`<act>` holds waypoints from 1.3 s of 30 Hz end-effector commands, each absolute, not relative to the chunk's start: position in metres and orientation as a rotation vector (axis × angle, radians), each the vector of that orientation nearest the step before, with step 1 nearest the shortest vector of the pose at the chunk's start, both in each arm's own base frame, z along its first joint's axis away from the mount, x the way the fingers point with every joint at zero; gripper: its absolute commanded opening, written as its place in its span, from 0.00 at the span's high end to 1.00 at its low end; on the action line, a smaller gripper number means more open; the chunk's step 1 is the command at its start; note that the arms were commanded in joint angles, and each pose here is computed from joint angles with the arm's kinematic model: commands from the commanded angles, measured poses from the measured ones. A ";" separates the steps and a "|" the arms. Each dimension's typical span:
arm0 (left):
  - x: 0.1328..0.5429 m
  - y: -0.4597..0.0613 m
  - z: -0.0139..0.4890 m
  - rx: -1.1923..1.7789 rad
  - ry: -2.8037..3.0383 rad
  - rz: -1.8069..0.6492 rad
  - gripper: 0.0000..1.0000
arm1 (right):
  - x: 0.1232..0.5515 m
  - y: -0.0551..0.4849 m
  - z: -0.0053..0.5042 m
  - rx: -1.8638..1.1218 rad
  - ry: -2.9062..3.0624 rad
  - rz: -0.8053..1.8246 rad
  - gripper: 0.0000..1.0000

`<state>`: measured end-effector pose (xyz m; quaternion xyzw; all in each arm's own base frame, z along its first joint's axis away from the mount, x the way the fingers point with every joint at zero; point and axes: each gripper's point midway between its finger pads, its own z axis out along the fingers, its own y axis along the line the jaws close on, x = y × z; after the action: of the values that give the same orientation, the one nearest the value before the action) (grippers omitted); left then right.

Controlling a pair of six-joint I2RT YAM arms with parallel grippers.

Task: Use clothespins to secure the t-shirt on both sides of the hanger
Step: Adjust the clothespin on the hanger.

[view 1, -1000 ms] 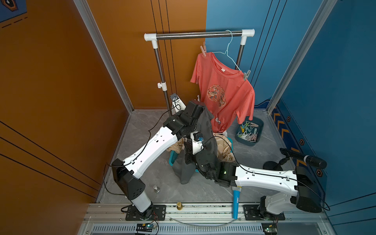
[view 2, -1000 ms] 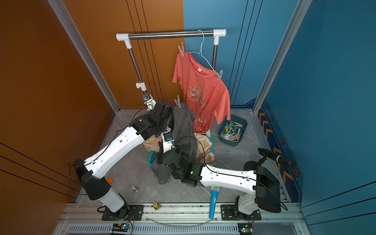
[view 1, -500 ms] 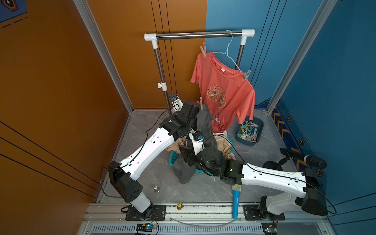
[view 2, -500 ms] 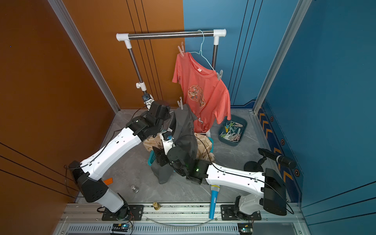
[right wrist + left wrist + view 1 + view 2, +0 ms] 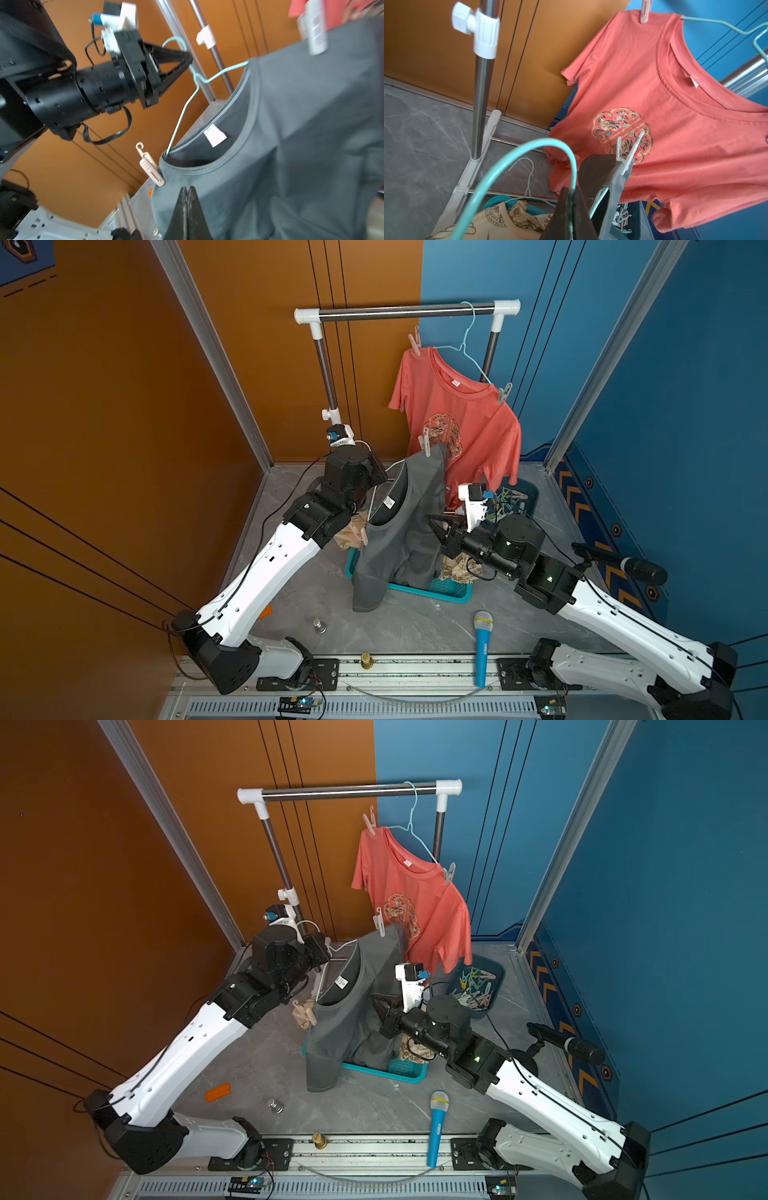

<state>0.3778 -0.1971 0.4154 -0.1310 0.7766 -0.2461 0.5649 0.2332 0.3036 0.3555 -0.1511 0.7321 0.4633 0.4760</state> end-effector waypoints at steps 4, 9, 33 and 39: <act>0.376 -0.229 0.423 -0.199 1.823 -0.650 1.00 | 0.213 0.375 0.345 -0.572 1.889 1.355 1.00; 0.375 -0.237 0.425 -0.174 1.832 -0.638 1.00 | 0.227 0.399 0.341 -0.561 1.896 1.324 1.00; 0.366 -0.229 0.445 -0.094 1.807 -0.611 1.00 | 0.236 0.357 0.353 -0.521 1.878 1.190 1.00; 0.350 -0.243 0.455 0.102 1.794 -0.628 1.00 | 0.244 0.297 0.364 -0.462 1.858 0.966 0.98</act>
<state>0.3684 -0.2395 0.4191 -0.0113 0.7926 -0.2458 0.5579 0.2343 0.3271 0.3831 -0.1932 0.7315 0.4676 0.4571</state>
